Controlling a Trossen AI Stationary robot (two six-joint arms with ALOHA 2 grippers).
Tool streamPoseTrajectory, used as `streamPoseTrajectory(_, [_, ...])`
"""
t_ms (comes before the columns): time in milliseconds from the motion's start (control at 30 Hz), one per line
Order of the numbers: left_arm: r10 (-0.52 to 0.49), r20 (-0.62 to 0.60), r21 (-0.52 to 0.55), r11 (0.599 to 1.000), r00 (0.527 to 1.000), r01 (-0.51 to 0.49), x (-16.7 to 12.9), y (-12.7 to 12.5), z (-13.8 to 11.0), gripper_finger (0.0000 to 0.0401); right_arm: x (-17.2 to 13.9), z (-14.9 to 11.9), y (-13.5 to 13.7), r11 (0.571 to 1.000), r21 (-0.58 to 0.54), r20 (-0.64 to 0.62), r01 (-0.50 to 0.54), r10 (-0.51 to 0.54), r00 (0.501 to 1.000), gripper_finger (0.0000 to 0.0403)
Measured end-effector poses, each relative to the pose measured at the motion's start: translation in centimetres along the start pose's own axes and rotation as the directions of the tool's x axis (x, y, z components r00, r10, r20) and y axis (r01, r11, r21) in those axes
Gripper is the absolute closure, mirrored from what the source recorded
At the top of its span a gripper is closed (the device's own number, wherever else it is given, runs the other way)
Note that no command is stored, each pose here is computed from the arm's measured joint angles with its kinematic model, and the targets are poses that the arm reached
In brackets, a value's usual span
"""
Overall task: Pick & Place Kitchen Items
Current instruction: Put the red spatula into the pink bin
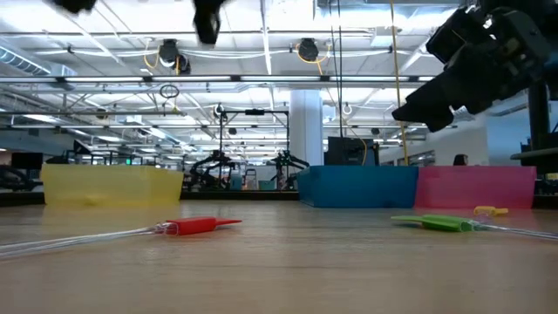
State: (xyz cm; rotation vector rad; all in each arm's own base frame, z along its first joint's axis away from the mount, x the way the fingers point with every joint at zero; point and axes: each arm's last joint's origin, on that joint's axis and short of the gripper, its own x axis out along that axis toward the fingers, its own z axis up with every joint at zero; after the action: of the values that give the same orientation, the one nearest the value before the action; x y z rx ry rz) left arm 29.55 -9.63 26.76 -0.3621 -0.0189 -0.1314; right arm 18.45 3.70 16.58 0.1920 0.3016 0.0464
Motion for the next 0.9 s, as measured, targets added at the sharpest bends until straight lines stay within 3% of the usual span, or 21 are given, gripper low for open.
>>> streamPoseTrajectory(67, [0.016,-0.063,0.096,0.995,0.998,-0.01,1.5,-1.7,0.7,0.0256,0.1,-0.1,0.0,1.0,-0.001,-0.005,0.001,-0.001,1.0,0.0217])
streamPoseTrajectory(167, [0.167,-0.226,0.206,0.971,0.96,-0.12,3.0,-3.0,0.5,0.0256,0.2,-0.1,0.0,1.0,0.0,-0.003,0.0,0.0,1.0,0.0218])
streamPoseTrajectory(267, [0.329,-0.354,0.216,0.94,0.876,-0.265,3.9,-3.2,-0.1,0.0256,0.3,-0.1,0.0,1.0,0.0,0.002,-0.001,0.001,1.0,0.0218])
streamPoseTrajectory(367, [0.381,-0.447,0.186,0.924,0.809,-0.333,4.8,-3.2,-1.0,0.0255,0.3,-0.2,0.0,1.0,-0.001,-0.003,0.0,0.0,1.0,0.022])
streamPoseTrajectory(567, [0.366,-0.586,0.115,0.921,0.723,-0.373,5.8,-2.5,-4.4,0.0246,0.3,-0.1,0.0,1.0,-0.026,0.007,-0.002,0.002,1.0,0.0222])
streamPoseTrajectory(900, [0.368,-0.737,0.116,0.895,0.566,-0.431,6.0,-1.6,-9.0,0.017,0.3,0.3,0.1,0.989,-0.149,0.042,-0.004,0.01,0.999,0.0222])
